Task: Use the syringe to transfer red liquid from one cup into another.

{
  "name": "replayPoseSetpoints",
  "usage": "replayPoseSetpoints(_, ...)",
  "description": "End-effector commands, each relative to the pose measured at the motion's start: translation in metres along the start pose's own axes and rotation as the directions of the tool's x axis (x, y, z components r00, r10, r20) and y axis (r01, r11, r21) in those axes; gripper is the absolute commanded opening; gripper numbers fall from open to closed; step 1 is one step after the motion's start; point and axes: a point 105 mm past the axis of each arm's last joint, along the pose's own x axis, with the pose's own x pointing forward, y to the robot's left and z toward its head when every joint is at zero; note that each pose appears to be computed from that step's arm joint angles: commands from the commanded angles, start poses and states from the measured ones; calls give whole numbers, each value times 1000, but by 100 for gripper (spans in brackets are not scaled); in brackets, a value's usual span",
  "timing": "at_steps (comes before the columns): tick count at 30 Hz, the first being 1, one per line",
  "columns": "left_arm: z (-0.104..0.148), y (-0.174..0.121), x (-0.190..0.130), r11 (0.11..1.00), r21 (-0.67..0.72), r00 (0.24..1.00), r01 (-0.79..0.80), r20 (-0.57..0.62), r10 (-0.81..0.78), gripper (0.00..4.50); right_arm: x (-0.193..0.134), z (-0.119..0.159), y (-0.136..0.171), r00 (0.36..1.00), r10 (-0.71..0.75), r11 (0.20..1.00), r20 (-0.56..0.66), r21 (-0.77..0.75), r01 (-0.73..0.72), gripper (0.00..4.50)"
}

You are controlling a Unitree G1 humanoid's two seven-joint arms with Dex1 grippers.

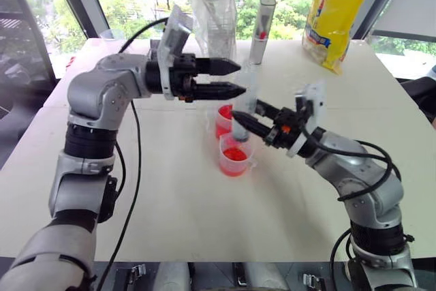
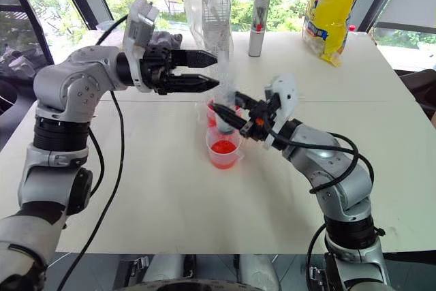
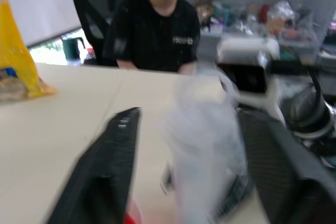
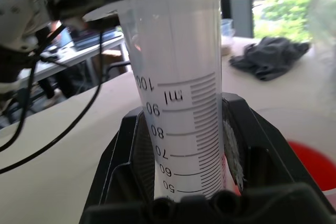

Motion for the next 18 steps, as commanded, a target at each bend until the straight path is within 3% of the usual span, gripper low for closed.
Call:
replayPoseSetpoints(1,8,3,-13,999,20,999,-38,-4,38,447,-2,26,9,995,33,998,94,-59,-28,142)
replayPoseSetpoints(10,12,18,-80,965,30,964,-262,-43,263,447,-2,26,11,995,48,998,89,-49,-44,142)
replayPoseSetpoints(15,8,14,-82,962,24,961,-273,-36,274,447,-2,24,10,996,62,998,63,-37,-60,142)
replayPoseSetpoints(18,5,13,-78,962,18,962,-271,-23,272,447,2,31,-5,1000,8,999,18,-45,-8,142)
